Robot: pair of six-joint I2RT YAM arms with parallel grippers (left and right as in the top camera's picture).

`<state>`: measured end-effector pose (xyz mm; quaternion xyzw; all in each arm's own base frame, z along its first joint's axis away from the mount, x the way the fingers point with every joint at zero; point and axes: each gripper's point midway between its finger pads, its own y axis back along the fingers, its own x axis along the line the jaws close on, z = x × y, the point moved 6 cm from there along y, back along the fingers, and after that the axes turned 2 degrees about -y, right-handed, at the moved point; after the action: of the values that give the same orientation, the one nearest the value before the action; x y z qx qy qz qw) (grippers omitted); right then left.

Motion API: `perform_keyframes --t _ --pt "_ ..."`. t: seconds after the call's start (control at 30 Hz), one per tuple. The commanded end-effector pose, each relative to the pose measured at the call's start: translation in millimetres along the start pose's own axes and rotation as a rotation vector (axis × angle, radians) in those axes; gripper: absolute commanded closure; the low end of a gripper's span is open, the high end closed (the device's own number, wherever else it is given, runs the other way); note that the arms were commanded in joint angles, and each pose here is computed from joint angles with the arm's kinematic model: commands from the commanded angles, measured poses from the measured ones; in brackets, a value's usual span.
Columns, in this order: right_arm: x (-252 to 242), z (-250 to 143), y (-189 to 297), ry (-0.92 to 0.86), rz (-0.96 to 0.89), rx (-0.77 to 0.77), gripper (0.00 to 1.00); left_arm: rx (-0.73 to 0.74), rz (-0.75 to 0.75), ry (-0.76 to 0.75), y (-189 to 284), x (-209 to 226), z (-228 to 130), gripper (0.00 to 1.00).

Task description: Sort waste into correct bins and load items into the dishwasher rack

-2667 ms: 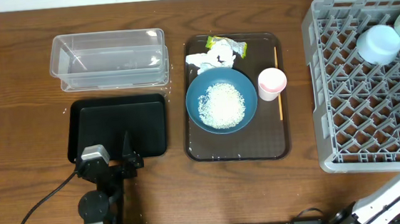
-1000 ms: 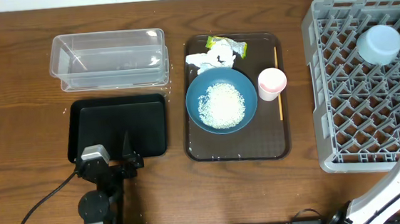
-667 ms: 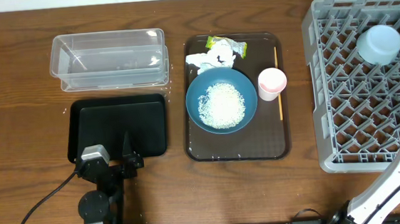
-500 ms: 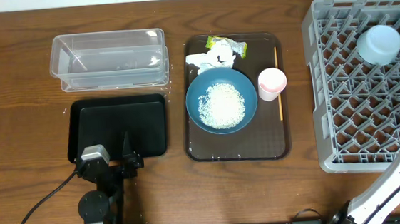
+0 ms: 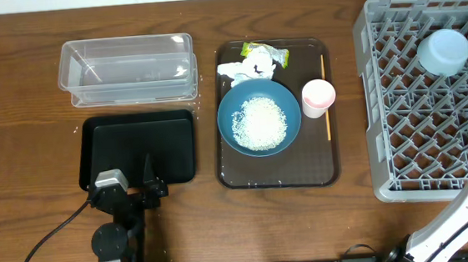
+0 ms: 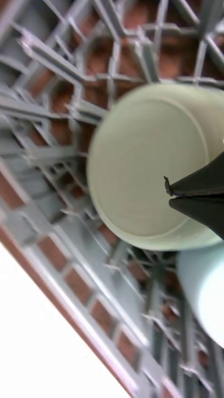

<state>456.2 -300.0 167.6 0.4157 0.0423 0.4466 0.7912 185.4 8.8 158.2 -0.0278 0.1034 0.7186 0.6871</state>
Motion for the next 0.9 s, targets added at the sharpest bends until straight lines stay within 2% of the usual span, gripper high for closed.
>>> perform_keyframes --t 0.0,0.2,0.5,0.63,0.87 --pt "20 3 15 0.010 0.097 0.012 0.99 0.053 -0.003 -0.015 -1 1 -13 0.08" --pt "27 7 32 -0.041 0.121 0.020 0.99 0.053 -0.003 -0.015 -1 1 -13 0.08" --pt "40 34 87 -0.020 0.110 -0.087 0.98 0.053 -0.003 -0.015 -1 1 -13 0.08" --pt "33 32 82 -0.026 0.059 -0.082 0.98 0.053 -0.003 -0.015 -1 1 -13 0.08" --pt "11 11 40 -0.040 -0.036 -0.016 0.99 0.053 -0.003 -0.015 -1 1 -13 0.08"
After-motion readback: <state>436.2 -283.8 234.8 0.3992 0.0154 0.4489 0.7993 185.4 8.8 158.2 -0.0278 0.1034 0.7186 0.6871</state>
